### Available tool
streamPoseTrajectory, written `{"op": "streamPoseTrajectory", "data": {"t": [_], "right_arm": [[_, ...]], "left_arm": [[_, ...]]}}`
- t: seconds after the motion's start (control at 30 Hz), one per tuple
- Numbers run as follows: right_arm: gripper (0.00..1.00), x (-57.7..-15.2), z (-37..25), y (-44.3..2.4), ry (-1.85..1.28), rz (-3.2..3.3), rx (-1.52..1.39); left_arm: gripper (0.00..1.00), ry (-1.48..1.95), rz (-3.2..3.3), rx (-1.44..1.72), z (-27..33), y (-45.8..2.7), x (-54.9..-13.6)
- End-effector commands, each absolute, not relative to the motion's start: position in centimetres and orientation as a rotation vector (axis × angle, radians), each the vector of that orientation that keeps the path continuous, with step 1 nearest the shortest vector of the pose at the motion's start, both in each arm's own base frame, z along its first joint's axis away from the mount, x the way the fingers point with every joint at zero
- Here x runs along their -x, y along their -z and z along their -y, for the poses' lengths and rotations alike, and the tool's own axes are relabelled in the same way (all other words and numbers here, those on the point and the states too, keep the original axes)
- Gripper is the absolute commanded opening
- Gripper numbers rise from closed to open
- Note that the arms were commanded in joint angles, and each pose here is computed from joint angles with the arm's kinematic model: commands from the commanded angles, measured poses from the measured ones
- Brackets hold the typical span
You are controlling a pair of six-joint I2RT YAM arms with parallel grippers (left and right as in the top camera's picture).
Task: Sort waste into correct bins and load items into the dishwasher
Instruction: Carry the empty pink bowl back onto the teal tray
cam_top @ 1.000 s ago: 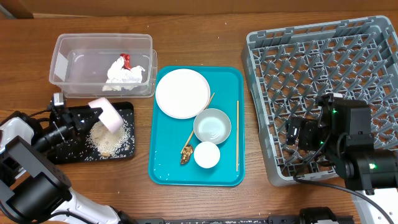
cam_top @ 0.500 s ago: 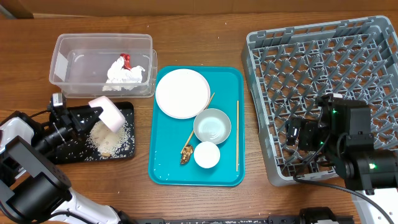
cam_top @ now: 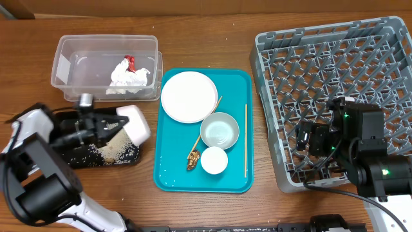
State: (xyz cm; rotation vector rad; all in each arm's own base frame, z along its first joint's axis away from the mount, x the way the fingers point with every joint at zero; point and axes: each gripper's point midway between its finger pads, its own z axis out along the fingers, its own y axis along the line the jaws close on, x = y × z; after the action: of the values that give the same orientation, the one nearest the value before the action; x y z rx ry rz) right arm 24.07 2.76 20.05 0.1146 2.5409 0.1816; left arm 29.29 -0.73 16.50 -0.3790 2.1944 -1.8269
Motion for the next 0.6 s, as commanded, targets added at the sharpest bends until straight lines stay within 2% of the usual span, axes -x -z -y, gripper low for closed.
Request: {"op": "streamPoseTrajectory", "data": {"t": [0.0,0.33,0.43,0.57], "right_arm": [[1.0,-24.5,-2.8,-21.2,-0.182,-2.505,-0.103],[1.0,-24.5,-2.8,-21.2,-0.182,-2.505,-0.103],[1.0,-24.5,-2.8,-21.2,-0.182,-2.505,-0.103],[1.0,-24.5,-2.8,-21.2,-0.182,-2.505,-0.103]], "left_arm": [[0.04,1.81,-2.276,0.147,3.5,-16.1,-28.5],[0.04,1.777,-2.545,-0.131,7.7,-15.9,-27.6],[0.04,1.7,-2.642,-0.193,8.2,-16.1,-27.7],[0.04,1.398,-2.879,-0.222,8.6,-15.0,-28.4]]}}
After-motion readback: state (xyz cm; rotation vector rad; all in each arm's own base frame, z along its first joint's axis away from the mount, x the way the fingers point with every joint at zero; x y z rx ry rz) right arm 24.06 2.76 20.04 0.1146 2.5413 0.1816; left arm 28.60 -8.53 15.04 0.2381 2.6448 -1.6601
